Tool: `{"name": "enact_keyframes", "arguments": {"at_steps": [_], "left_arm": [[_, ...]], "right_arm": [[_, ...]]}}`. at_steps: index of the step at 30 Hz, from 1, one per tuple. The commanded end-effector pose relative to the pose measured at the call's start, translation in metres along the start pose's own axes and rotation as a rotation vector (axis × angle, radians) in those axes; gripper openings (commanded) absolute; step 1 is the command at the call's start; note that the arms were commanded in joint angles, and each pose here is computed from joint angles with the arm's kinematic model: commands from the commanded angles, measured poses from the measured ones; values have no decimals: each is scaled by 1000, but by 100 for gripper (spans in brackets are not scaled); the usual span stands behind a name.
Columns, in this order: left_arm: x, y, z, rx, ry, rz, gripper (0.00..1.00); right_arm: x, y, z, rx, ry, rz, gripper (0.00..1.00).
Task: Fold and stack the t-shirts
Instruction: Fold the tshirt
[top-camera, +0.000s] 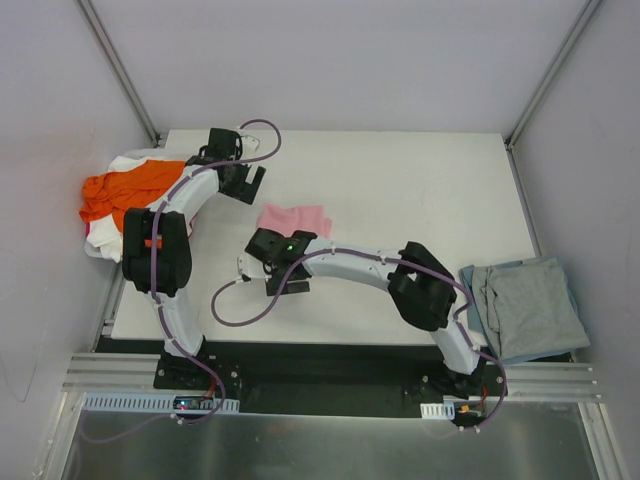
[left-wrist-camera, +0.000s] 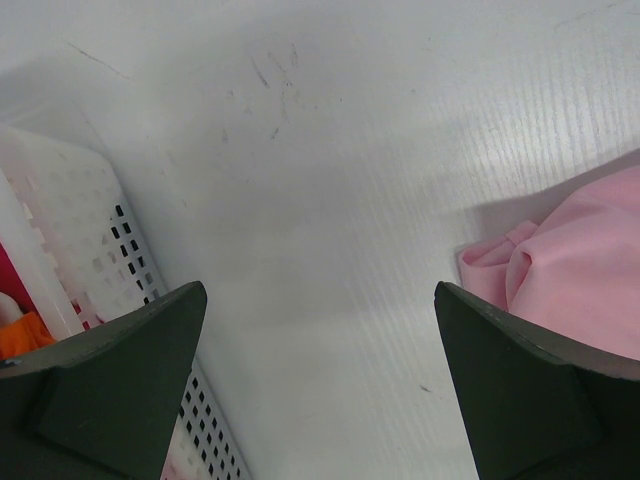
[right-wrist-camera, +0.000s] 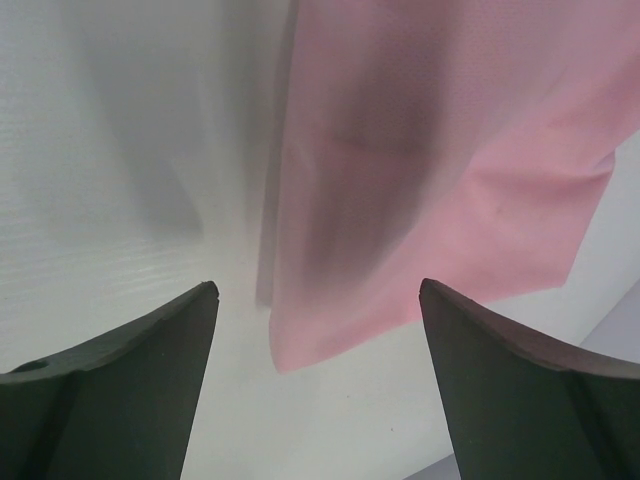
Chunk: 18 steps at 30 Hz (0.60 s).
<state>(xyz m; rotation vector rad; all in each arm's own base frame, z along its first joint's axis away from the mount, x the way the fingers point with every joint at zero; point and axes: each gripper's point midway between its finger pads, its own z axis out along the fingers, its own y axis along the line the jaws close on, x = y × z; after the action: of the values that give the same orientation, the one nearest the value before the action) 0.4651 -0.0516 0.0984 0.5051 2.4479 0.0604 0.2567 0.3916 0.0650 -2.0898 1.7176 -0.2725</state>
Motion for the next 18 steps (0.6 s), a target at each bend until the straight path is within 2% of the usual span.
{"name": "enact_keyframes", "arguments": {"at_steps": [1, 5, 13, 18], "left_arm": [[-5, 0, -9, 19, -28, -15, 99], [-5, -1, -10, 25, -31, -18, 99], [-5, -5, -14, 43, -37, -17, 99], [-10, -27, -28, 158, -87, -17, 99]], "right_arm": [[-9, -12, 0, 4, -44, 10, 87], [-6, -11, 6, -17, -41, 8, 92], [-4, -16, 9, -43, -66, 35, 96], [6, -25, 9, -40, -57, 70, 96]]}}
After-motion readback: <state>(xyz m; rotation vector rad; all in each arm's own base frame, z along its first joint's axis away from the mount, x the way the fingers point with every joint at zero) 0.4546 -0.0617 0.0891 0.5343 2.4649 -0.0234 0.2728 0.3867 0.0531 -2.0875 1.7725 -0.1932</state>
